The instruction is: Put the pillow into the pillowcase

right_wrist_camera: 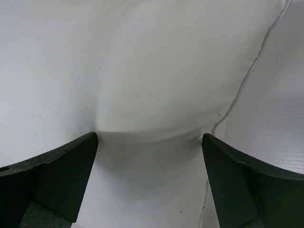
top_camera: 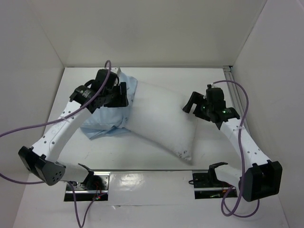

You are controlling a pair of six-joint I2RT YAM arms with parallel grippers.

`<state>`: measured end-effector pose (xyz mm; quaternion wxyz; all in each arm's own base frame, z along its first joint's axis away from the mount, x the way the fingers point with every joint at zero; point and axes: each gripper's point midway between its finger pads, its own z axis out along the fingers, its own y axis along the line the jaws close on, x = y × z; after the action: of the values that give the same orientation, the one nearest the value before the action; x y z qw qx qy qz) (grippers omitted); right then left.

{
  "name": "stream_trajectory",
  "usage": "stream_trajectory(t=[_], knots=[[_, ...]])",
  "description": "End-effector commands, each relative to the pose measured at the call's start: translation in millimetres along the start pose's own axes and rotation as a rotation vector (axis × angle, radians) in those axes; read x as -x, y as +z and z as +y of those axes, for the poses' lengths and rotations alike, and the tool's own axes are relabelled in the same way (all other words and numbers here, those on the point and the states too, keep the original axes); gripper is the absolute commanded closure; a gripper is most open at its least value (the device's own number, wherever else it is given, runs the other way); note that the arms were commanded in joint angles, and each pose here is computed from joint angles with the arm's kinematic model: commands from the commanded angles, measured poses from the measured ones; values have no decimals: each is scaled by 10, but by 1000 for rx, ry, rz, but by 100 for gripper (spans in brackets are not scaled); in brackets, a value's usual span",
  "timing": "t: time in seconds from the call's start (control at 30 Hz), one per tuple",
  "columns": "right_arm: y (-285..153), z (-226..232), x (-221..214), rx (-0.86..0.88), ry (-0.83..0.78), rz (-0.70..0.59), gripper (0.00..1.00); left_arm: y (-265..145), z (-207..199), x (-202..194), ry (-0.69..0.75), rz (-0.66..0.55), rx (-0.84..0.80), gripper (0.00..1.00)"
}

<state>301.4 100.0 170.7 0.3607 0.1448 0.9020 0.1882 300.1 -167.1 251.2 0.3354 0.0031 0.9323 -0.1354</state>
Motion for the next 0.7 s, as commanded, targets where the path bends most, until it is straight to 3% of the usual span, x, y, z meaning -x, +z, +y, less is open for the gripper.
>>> stream_trajectory(t=[0.0, 0.07, 0.1, 0.13, 0.37, 0.57, 0.63, 0.67], knots=[[-20, 25, -98, 7, 5, 38, 2, -185, 145, 387, -27, -155, 124, 31], [20, 63, -74, 23, 13, 34, 2, -116, 164, 521, -13, -172, 165, 29], [38, 89, -22, 33, 29, 29, 2, 8, 67, 663, -8, -185, 168, 17], [45, 142, 15, 53, 28, 25, 1, 82, 60, 738, -8, -190, 187, 14], [240, 210, 249, 69, 77, 7, 1, 882, -157, 1223, 82, -222, 346, 13], [352, 51, 160, 17, 102, 54, 1, 1414, -37, 1314, 152, -205, 495, 22], [373, -22, 132, 12, 107, 61, 1, 1567, 67, 1193, 179, -161, 552, 28], [411, -28, 40, 27, 102, 91, 1, 1542, 65, 1230, 175, -174, 557, 37]])
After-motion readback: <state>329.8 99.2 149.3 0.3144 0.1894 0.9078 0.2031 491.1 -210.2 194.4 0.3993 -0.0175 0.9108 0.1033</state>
